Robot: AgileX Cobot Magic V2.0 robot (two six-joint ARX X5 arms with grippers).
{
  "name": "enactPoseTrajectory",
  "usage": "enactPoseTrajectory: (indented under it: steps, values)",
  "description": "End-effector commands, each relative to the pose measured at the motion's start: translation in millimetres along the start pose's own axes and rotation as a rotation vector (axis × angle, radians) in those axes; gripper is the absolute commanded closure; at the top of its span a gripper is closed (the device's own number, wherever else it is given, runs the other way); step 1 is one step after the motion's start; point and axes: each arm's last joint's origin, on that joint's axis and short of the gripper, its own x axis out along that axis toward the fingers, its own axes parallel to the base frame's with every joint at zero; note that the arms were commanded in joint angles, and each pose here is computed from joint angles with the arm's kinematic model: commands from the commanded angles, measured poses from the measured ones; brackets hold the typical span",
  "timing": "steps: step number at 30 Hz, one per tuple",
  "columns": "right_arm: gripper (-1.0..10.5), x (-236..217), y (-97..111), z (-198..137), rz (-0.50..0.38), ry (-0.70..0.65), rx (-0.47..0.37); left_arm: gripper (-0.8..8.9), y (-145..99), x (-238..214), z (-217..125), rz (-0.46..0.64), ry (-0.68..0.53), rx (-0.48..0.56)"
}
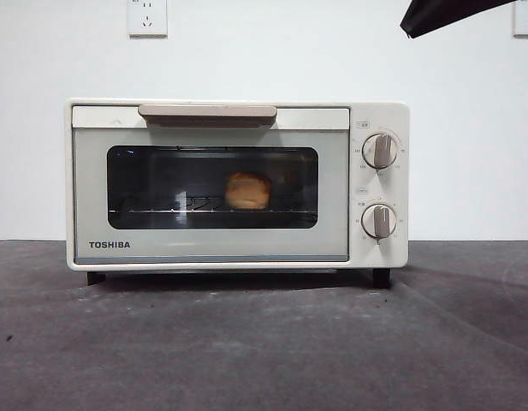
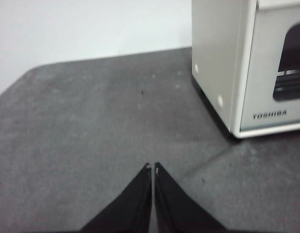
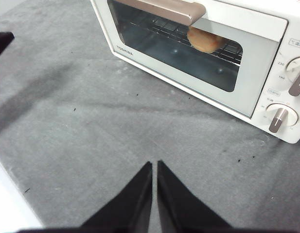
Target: The left arm flap open the oven, the right arm pick bread and place it into oven, the left arm flap close the oven
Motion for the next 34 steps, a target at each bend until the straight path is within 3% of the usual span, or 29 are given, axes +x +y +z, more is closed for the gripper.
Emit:
enactPoseTrajectory:
  steps: [1,28,34]
  values:
    - [9.3,-0.6,2.0,4.5,0.006,-0.016,0.004,7.97,-0.1,1.1,-2.6,0.005,-0.002,-0.016]
    - [9.3,-1.0,2.1,4.5,0.006,-0.017,0.004,7.97,-1.1,2.4,-6.5,-0.002,0.010,-0.017]
    - [9.3,-20.4,-8.3,6.7,-0.045,-0.103,0.026,7.97,-1.1,2.4,-6.5,-0.002,0.010,-0.017]
